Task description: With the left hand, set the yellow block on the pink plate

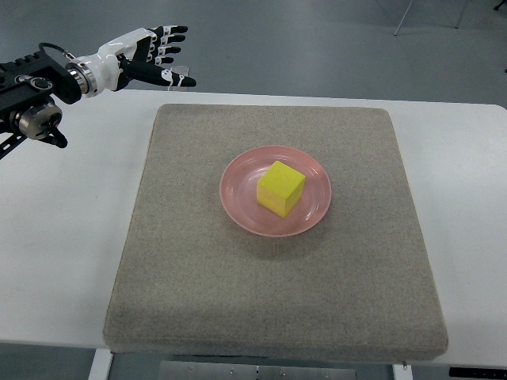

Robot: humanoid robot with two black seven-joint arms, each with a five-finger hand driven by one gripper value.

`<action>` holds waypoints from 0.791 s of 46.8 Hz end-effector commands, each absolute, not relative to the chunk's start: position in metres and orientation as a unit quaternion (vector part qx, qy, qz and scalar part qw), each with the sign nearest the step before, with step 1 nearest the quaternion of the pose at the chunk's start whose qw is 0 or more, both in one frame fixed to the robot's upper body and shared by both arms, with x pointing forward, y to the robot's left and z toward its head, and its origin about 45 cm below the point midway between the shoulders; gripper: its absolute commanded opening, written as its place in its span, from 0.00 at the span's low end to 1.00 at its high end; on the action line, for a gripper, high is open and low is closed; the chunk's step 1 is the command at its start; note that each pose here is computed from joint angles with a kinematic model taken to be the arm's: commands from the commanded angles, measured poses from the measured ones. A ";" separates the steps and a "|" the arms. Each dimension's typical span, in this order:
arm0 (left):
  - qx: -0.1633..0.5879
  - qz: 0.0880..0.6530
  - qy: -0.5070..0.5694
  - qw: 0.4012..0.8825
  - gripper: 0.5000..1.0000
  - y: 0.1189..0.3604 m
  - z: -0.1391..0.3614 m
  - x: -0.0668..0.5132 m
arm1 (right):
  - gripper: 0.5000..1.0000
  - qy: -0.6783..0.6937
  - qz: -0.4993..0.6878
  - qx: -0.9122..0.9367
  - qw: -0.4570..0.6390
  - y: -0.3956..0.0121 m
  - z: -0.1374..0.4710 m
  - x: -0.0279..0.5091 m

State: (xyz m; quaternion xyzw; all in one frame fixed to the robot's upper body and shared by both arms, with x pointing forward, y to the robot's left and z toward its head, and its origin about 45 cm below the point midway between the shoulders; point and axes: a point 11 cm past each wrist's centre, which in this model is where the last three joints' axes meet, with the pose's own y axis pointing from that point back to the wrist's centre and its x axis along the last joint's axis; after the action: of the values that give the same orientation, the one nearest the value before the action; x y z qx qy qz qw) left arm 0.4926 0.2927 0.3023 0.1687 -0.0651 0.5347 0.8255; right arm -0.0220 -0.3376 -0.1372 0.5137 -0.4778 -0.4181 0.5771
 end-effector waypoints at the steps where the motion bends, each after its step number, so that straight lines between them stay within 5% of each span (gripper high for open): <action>1: 0.155 0.543 -0.055 0.824 0.99 0.299 0.303 0.494 | 0.85 -0.478 -0.418 0.514 0.577 -0.338 -0.137 -0.022; 18: -0.017 0.525 0.067 0.848 0.99 0.322 0.313 0.486 | 0.85 -0.478 -0.418 0.514 0.577 -0.338 -0.137 -0.022; 37: -0.098 0.497 0.256 0.823 0.99 0.351 0.284 0.478 | 0.85 -0.478 -0.418 0.514 0.577 -0.338 -0.137 -0.022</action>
State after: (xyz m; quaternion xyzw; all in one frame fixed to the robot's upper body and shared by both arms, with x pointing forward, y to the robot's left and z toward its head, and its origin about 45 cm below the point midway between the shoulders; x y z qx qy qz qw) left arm 0.4782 0.3561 0.2891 -0.0854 0.2310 0.5029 0.8285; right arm -0.0223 -0.3376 -0.1372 0.5136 -0.4775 -0.4184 0.5772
